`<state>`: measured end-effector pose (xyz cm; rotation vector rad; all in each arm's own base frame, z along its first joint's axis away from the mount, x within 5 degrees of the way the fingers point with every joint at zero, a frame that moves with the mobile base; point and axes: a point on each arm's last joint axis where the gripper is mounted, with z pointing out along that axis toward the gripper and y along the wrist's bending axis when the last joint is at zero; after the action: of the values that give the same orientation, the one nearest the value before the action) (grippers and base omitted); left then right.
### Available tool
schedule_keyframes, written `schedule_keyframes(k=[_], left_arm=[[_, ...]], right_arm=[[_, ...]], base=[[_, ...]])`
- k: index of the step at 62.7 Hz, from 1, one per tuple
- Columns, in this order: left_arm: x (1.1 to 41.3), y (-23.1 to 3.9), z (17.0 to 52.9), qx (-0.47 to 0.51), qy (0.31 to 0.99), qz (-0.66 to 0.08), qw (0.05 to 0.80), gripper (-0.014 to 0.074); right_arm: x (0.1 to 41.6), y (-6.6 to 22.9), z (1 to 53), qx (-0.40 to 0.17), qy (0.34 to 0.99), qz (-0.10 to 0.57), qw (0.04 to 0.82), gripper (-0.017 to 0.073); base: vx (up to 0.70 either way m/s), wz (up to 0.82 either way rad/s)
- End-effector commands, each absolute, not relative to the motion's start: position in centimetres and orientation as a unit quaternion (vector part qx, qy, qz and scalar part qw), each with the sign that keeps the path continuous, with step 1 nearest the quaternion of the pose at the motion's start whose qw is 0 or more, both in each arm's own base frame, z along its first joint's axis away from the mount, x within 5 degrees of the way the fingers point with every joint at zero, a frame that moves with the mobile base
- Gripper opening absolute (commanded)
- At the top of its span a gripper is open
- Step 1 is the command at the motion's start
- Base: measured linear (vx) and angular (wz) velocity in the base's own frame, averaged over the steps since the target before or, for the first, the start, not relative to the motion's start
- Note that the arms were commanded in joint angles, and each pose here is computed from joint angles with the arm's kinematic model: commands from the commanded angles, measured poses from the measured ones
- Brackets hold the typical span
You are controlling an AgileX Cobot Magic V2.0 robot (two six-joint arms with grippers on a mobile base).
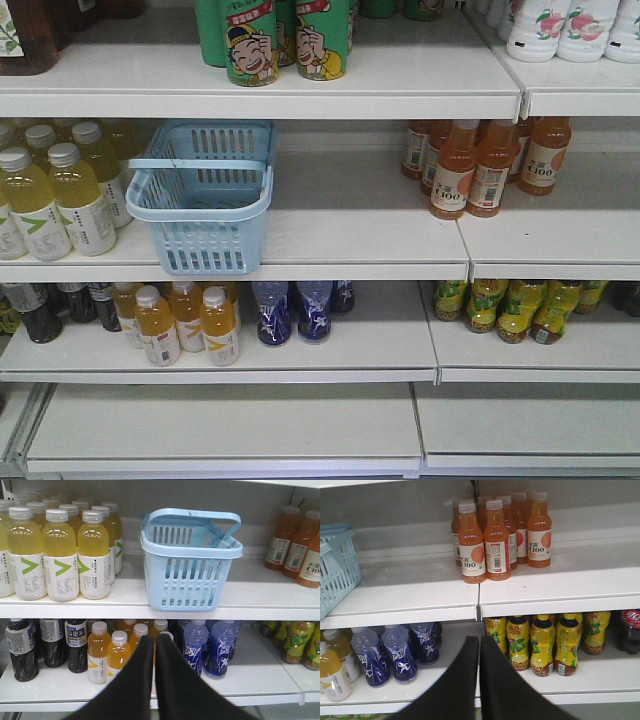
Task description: Place coke in basket with both arms
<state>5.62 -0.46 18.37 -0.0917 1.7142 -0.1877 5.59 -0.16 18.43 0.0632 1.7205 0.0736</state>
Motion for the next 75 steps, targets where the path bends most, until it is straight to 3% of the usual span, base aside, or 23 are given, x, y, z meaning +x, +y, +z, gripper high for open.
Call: schedule_keyframes(k=[1, 14, 29, 40, 47, 56, 64, 71, 75], left_arm=[[5.6, -0.4, 19.3, -0.045, 0.719, -0.091, 0.688, -0.0006], [5.6, -0.5, 19.3, -0.063, 0.717, -0.111, 0.685, -0.0006], [5.5, -0.8, 19.5, -0.263, 0.662, -0.329, 0.619, -0.0006], [5.5, -0.7, 19.8, -0.287, 0.638, -0.354, 0.620, -0.0006], [5.5, -0.1, 20.7, -0.339, 0.573, -0.403, 0.628, -0.0006], [5.4, 0.6, 21.5, -0.459, 0.448, -0.524, 0.560, -0.0006], [4.6, 0.3, 24.8, -0.491, 0.371, -0.625, 0.479, -0.0006], [2.3, 0.5, 30.8, -0.431, 0.324, -0.664, 0.517, -0.0006], [0.6, 0.9, 34.1, -0.383, 0.300, -0.656, 0.577, -0.0006]], right_arm=[[5.6, 0.0, 18.8, 0.013, 0.733, 0.034, 0.679, -0.0005], [5.6, 0.0, 18.8, 0.013, 0.733, 0.034, 0.679, -0.0005], [5.6, 0.0, 18.8, 0.013, 0.733, 0.034, 0.679, -0.0005], [5.6, 0.0, 18.8, 0.013, 0.733, 0.034, 0.679, -0.0005], [5.6, 0.0, 18.8, 0.013, 0.733, 0.034, 0.679, -0.0005], [5.6, 0.0, 18.8, 0.013, 0.733, 0.034, 0.679, -0.0005], [5.6, 0.0, 18.8, 0.013, 0.733, 0.034, 0.679, -0.0005], [5.6, 0.0, 18.8, 0.013, 0.733, 0.034, 0.679, -0.0005], [5.6, 0.0, 18.8, 0.013, 0.733, 0.034, 0.679, -0.0005]], base=[[0.00, 0.00], [0.00, 0.00], [0.00, 0.00], [0.00, 0.00], [0.00, 0.00], [0.00, 0.00], [0.00, 0.00], [0.00, 0.00], [0.00, 0.00]])
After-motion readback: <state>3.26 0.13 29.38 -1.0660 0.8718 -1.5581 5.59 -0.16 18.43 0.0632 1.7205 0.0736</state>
